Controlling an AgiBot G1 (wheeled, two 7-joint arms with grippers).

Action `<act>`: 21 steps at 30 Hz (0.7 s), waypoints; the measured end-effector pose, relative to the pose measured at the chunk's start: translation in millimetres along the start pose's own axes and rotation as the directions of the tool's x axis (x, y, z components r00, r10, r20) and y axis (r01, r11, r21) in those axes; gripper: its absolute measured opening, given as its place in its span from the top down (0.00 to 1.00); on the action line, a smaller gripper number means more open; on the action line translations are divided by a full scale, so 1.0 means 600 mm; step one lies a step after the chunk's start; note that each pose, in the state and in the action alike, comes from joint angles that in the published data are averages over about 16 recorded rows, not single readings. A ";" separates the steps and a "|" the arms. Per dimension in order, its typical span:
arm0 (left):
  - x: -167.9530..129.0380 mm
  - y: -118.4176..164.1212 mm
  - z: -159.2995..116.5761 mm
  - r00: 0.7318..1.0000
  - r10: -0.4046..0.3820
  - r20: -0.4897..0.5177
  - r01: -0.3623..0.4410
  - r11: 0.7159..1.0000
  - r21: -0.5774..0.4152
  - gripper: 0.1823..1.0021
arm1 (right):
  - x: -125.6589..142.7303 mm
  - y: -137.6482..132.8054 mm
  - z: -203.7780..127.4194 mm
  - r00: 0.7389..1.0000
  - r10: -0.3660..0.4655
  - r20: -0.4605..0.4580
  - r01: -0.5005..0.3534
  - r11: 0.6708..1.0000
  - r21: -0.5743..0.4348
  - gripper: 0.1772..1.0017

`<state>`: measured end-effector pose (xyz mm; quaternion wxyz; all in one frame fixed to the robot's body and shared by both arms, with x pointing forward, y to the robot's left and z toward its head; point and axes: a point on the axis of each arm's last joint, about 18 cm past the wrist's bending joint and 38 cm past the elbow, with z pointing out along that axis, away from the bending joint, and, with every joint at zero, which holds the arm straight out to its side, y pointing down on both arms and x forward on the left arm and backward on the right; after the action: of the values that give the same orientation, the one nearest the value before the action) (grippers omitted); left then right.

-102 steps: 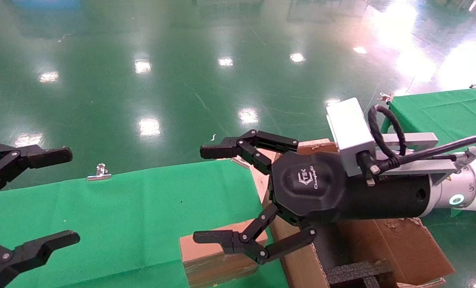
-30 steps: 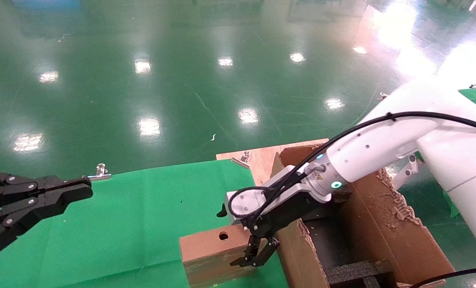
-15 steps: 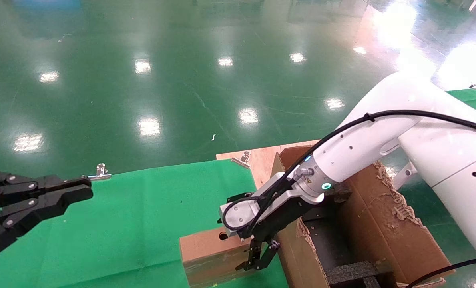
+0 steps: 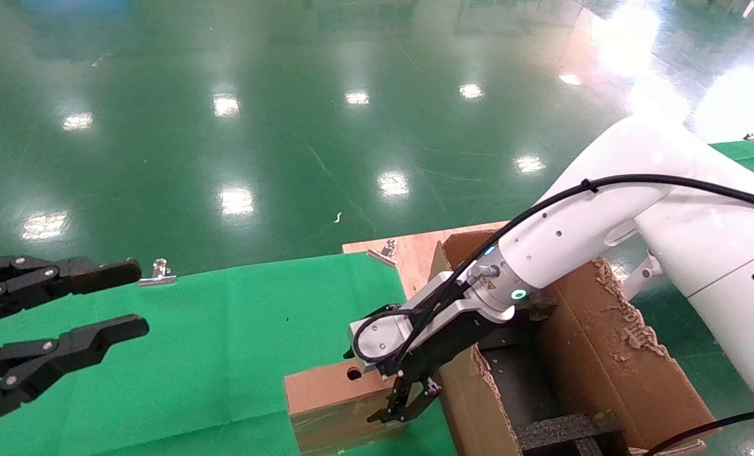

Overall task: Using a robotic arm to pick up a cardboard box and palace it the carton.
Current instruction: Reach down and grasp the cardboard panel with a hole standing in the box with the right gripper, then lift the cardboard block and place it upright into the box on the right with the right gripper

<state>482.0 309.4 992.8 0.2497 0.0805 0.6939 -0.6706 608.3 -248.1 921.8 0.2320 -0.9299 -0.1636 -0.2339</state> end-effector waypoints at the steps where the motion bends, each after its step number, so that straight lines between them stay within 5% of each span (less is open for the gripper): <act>1: 0.000 0.000 0.000 1.000 0.000 0.000 0.000 1.000 0.000 0.77 | 0.000 0.000 0.000 1.000 0.000 0.000 0.000 1.000 0.000 0.16; 21: 0.000 0.000 0.000 1.000 0.000 0.000 0.000 1.000 0.000 0.22 | 0.003 -0.001 -0.004 1.000 0.003 -0.010 -0.003 1.000 0.009 0.66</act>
<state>482.0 309.4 992.8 0.2497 0.0805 0.6939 -0.6706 608.5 -248.7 924.7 0.2372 -0.9279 -0.1622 -0.2374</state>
